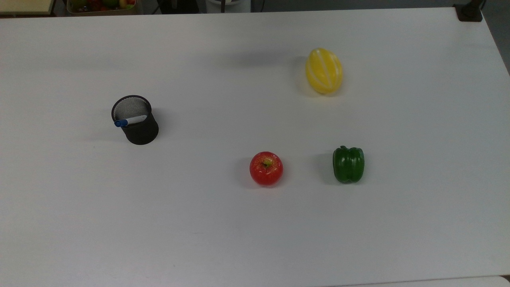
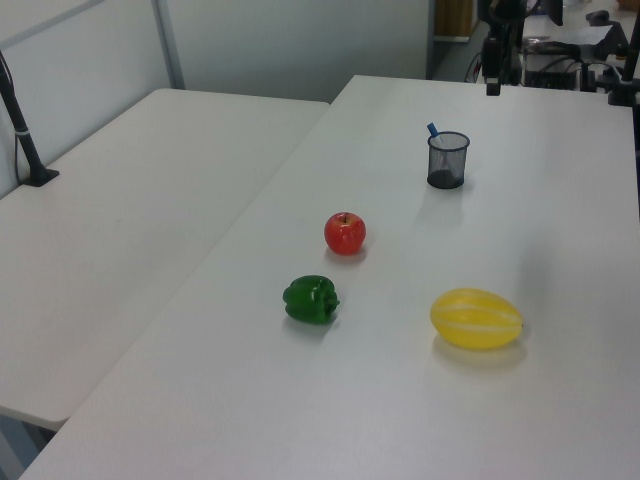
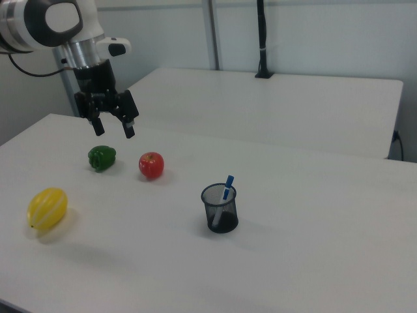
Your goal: Place marker
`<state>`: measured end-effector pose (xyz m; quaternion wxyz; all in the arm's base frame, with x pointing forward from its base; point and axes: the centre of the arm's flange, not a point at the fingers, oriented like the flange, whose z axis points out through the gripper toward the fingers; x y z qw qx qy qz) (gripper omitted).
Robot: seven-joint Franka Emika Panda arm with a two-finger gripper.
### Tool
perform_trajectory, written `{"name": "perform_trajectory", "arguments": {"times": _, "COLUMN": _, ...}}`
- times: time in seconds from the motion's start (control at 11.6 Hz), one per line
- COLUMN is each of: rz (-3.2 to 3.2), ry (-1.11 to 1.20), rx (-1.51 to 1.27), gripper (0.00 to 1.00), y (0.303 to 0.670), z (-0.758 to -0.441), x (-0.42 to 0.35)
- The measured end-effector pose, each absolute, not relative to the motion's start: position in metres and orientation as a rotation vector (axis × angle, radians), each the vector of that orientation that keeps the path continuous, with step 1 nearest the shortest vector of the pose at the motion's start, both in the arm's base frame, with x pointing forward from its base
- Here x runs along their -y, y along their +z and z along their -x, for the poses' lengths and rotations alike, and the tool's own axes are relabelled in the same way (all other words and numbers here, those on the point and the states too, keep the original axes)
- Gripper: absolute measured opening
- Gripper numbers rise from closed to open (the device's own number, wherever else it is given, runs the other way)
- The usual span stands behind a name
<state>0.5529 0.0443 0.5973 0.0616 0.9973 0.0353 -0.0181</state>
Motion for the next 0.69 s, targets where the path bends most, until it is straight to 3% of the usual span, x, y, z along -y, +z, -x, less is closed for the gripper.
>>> {"name": "perform_trajectory", "arguments": {"times": 0.69, "rz": -3.014, "ry": -0.063, "rx": -0.149, "gripper": 1.00, "y": 0.590, "z": -0.557, "x": -0.060}}
